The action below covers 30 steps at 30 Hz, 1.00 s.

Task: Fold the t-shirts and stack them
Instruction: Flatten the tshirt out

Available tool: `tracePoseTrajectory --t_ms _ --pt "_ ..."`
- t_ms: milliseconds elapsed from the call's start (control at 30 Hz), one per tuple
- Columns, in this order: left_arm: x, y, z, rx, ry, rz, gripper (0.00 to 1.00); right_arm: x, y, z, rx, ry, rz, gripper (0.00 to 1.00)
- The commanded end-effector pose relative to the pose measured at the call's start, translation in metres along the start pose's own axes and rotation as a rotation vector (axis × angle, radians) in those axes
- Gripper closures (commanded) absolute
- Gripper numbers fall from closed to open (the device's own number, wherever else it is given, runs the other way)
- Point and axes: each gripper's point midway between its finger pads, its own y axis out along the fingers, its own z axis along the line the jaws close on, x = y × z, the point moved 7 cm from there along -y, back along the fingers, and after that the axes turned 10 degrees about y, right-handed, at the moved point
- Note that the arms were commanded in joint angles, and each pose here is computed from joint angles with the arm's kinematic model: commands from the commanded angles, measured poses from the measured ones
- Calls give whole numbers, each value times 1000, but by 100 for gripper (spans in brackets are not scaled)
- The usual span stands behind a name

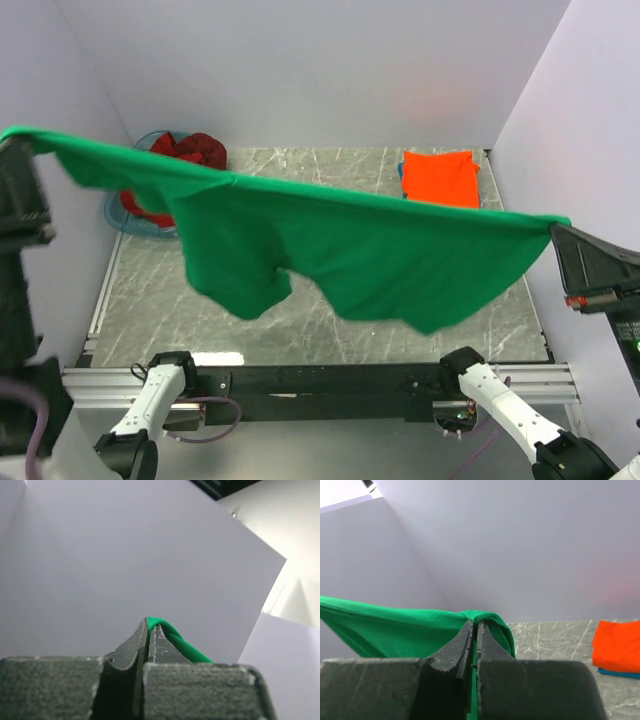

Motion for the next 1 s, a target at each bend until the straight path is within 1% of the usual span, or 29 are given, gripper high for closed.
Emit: tracePoseTrajectory --t_ms 0,67,167,200,267,300,367,400,433,467,500,533,567,600,633,667,700,733,767,800,867,900,933,967 --pt "18 -9 6 87 79 -67 100 6 -17 2 11 -14 -16 100" --pt "18 -9 6 87 86 -67 100 2 -16 -1 -3 -14 -7 100" --pt "-2 -1 16 104 90 -23 100 -8 -7 -10 -46 -9 6 100" --pt "-17 7 24 119 89 9 100 -9 -4 -15 -85 -5 -10 100" --pt "-45 21 37 136 87 72 100 -25 14 -31 -173 -3 15 100" --pt "-72 31 50 150 80 120 100 -30 27 -40 -236 -8 4 100" --pt "-115 47 66 131 69 202 100 -56 53 -62 -339 -37 60 100" --pt "-157 51 86 159 69 286 100 -65 70 -75 -423 -49 47 100" --pt "-182 65 97 152 64 302 100 -92 84 -95 -494 -77 101 100" --pt "-222 64 114 158 53 393 100 -104 94 -107 -549 -95 108 100" --pt "-246 66 123 153 42 433 100 -117 112 -122 -603 -117 106 100" --pt "-279 75 135 133 18 461 100 -144 122 -143 -641 -137 174 100" --pt "-317 66 144 86 -15 559 100 -154 135 -152 -625 -126 185 100" --pt "-340 63 151 77 -30 612 100 -166 148 -177 -673 -113 214 100" --pt "-382 60 168 91 -23 707 100 -197 153 -194 -638 -89 321 100" --pt "-409 53 174 104 -21 777 100 -207 159 -209 -651 -77 335 100" --pt "-449 45 195 197 -5 861 100 -232 171 -236 -692 -57 392 100" --pt "-469 39 201 215 -10 917 100 -239 175 -254 -716 -34 423 100" --pt "-487 36 201 196 -15 951 100 -247 183 -266 -723 -21 442 100" --pt "-520 25 211 199 -29 1019 100 -271 189 -290 -766 -14 523 100" --pt "-543 26 218 198 -22 1055 100 -283 202 -308 -775 -6 564 100" --pt "-555 24 224 211 -22 1082 100 -302 205 -326 -803 -12 623 100" --pt "-578 15 233 221 -30 1138 100 -302 214 -331 -806 -15 628 100" --pt "-584 22 233 211 -33 1139 100 -308 219 -336 -805 -11 651 100"
